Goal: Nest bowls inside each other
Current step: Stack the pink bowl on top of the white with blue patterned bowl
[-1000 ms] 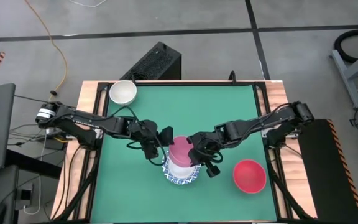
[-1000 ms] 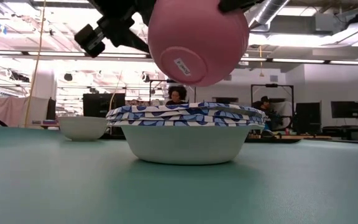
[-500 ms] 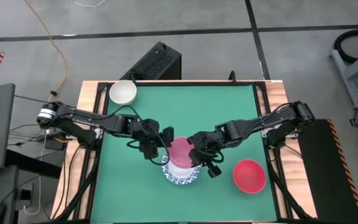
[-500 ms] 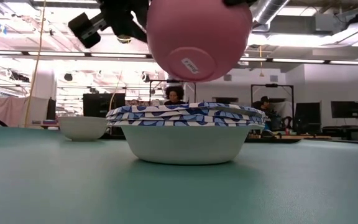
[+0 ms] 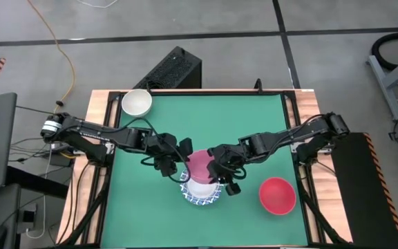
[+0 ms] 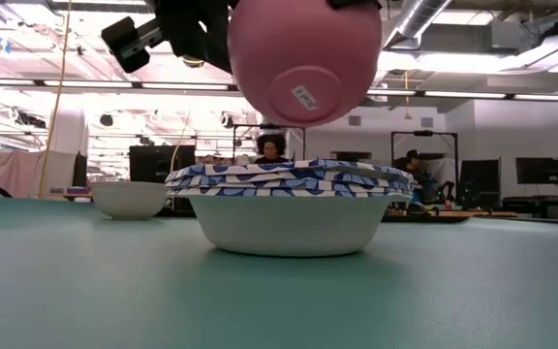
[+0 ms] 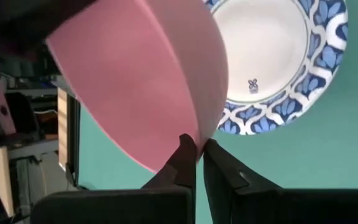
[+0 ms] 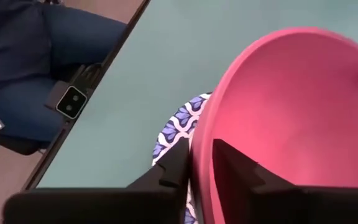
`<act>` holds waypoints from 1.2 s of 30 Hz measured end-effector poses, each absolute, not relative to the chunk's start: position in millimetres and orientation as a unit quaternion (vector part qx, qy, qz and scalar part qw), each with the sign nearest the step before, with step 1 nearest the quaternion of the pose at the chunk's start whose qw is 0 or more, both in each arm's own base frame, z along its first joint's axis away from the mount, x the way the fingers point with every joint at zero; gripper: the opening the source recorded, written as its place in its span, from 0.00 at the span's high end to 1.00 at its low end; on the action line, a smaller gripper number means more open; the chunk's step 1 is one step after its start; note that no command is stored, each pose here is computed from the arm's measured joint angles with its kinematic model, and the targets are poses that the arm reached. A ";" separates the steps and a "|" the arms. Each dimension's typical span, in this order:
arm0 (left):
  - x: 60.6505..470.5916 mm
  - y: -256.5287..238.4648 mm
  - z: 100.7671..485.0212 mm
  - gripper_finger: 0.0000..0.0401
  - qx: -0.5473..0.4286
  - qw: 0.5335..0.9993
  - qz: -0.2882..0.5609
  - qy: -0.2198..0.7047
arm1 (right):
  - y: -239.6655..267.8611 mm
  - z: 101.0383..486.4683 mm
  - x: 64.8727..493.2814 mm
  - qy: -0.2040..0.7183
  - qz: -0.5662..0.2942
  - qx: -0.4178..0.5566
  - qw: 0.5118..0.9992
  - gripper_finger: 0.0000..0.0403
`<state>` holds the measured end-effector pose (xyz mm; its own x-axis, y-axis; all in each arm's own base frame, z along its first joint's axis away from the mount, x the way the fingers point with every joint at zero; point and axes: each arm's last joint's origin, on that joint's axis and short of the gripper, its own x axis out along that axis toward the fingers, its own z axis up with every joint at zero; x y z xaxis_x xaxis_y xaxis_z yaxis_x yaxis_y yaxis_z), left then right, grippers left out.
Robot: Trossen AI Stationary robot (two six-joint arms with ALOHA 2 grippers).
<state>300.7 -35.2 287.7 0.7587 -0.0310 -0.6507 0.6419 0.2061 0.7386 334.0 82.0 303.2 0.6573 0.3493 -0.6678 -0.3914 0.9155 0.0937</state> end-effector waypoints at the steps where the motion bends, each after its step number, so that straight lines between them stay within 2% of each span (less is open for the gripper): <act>1: 300.6 -36.2 287.8 1.00 0.585 0.733 -0.231 0.259 | 82.0 303.4 334.2 0.359 0.204 -0.029 0.910 0.76; 16: 300.3 -41.8 288.7 1.00 0.562 0.752 -0.224 0.260 | 80.8 308.5 336.6 0.334 0.203 -0.028 0.920 0.59; 21: 298.5 -38.8 286.6 1.00 0.575 0.738 -0.200 0.292 | 80.3 309.5 335.9 0.332 0.200 -0.036 0.921 0.56; 26: 295.0 -37.5 283.0 1.00 0.571 0.729 -0.202 0.319 | 77.3 314.8 334.8 0.324 0.171 -0.088 0.926 0.52; 36: 289.4 -33.8 276.5 1.00 0.564 0.714 -0.182 0.374 | 74.6 349.6 335.4 0.288 0.158 -0.126 0.936 0.46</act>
<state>289.4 -33.8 276.5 0.6541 0.1617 -0.7389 0.6815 0.2979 0.6684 335.4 74.6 349.6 0.7846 0.2227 -0.5786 -0.3682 0.9182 -0.1459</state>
